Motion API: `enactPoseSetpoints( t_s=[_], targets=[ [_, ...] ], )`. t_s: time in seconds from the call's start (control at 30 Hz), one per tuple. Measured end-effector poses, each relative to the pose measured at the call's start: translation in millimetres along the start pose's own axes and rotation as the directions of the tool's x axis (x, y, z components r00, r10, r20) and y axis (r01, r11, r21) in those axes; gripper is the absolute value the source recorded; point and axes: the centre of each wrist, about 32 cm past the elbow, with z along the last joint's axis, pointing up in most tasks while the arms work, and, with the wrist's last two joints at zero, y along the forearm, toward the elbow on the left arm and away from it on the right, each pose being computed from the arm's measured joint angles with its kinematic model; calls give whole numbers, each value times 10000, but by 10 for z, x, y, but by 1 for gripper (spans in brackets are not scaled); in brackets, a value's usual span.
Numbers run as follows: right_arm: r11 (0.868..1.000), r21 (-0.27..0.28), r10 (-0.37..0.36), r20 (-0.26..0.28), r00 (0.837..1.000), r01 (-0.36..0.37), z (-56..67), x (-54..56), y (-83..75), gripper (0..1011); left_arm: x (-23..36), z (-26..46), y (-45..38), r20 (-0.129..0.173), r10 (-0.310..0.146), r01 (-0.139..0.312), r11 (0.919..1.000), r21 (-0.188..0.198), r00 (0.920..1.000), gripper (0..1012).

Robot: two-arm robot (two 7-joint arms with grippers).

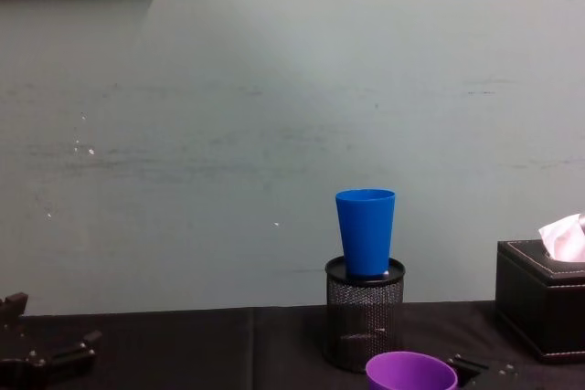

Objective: Pick up one cup with a gripper and tap it against the other cup.

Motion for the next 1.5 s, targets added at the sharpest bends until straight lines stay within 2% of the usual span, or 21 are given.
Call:
enactPoseSetpoints(
  t_s=[0.53,0.67,0.93,1.07,1.3,1.5],
  targets=[
    [10000,-6,-3,1,10000,3,0,0,-3,726,0,0,0,-1,0,0,10000,0,10000,1005],
    [10000,-64,4,52,10000,-3,49,12,-10,726,0,0,0,0,1,-1,10000,1,10000,1005],
    [9999,-132,29,323,9995,-25,309,83,-30,728,0,0,0,0,0,0,10000,0,10000,1005],
    [10000,-89,50,423,9991,-46,491,130,-46,728,0,0,0,0,1,-1,10000,1,10000,1005],
    [10000,63,67,405,9992,-70,678,184,-65,726,0,0,0,0,0,0,10000,1,10000,1005],
    [9998,185,118,408,9991,-125,787,209,-76,728,0,0,0,-1,0,0,10000,0,10000,1005]
  ],
)
